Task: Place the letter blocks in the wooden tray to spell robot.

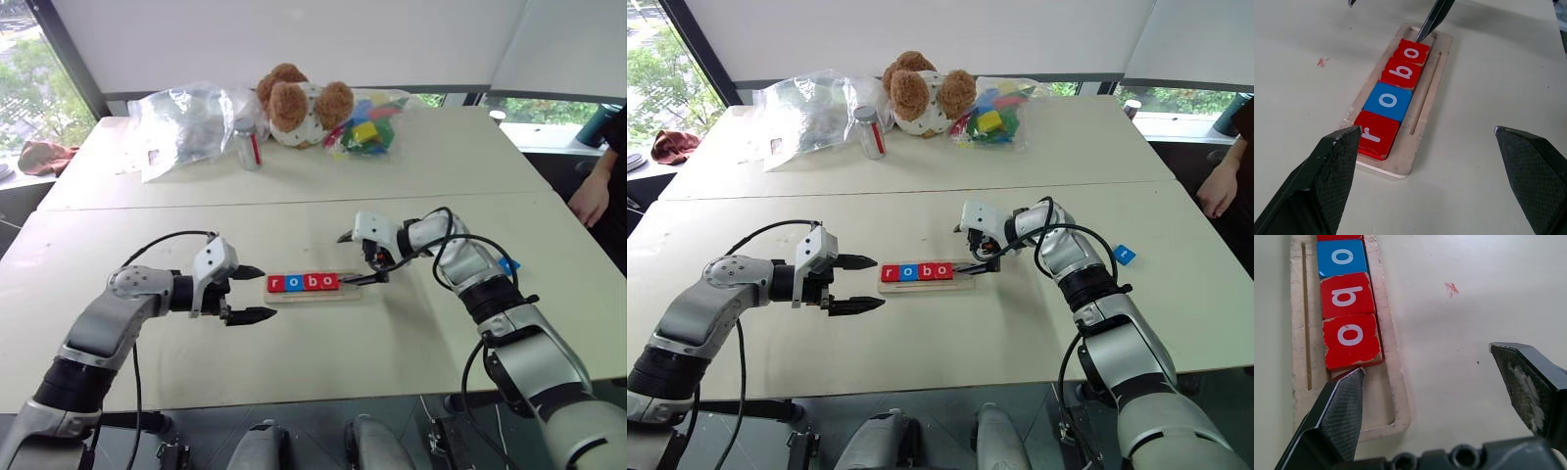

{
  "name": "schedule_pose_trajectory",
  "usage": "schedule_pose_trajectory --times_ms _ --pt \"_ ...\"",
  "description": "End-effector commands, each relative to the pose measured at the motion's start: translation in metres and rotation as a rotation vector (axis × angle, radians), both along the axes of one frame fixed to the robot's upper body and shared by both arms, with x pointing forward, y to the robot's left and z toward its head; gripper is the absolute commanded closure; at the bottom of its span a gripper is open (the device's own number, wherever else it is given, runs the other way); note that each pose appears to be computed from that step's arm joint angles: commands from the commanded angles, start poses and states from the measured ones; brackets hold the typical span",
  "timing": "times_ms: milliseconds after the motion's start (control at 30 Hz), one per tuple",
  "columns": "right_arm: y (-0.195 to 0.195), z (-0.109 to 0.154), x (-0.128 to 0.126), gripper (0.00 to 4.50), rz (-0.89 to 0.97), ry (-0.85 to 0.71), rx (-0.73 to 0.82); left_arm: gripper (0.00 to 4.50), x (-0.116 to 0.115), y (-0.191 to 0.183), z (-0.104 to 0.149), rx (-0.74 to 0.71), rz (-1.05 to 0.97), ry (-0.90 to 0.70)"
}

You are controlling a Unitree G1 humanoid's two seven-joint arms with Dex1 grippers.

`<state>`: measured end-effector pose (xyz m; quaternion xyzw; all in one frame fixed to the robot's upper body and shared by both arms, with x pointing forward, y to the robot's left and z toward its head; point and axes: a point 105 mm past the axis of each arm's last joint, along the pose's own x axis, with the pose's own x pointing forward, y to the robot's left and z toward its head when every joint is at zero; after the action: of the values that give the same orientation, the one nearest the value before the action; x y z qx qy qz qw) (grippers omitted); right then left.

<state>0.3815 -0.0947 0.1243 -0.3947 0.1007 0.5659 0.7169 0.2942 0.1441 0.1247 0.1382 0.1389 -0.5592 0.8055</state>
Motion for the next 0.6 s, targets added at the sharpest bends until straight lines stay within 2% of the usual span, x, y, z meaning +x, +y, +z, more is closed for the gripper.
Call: schedule_pose_trajectory --times_ms 33,167,267,367,467,600 --pt "-0.012 0.029 0.009 0.04 -0.075 -0.09 0.055 0.0 -0.002 -0.002 0.009 -0.002 -0.015 -0.047" --pt "-0.067 0.079 0.026 0.04 -0.427 -0.195 0.214 0.0 -0.005 -0.006 0.025 -0.04 -0.035 -0.075" --pt "-0.109 0.093 0.023 0.04 -0.728 -0.268 0.323 0.0 -0.008 -0.012 0.04 -0.059 -0.064 -0.105" --pt "-0.164 0.088 0.007 0.04 -1.135 -0.372 0.437 0.0 -0.011 -0.025 0.048 -0.074 -0.113 -0.122" --pt "-0.208 0.073 -0.025 0.04 -1.478 -0.47 0.484 0.0 -0.012 -0.037 0.051 -0.084 -0.157 -0.131" --pt "-0.214 0.048 -0.056 0.04 -1.692 -0.482 0.509 0.0 -0.009 -0.049 0.047 -0.11 -0.188 -0.119"
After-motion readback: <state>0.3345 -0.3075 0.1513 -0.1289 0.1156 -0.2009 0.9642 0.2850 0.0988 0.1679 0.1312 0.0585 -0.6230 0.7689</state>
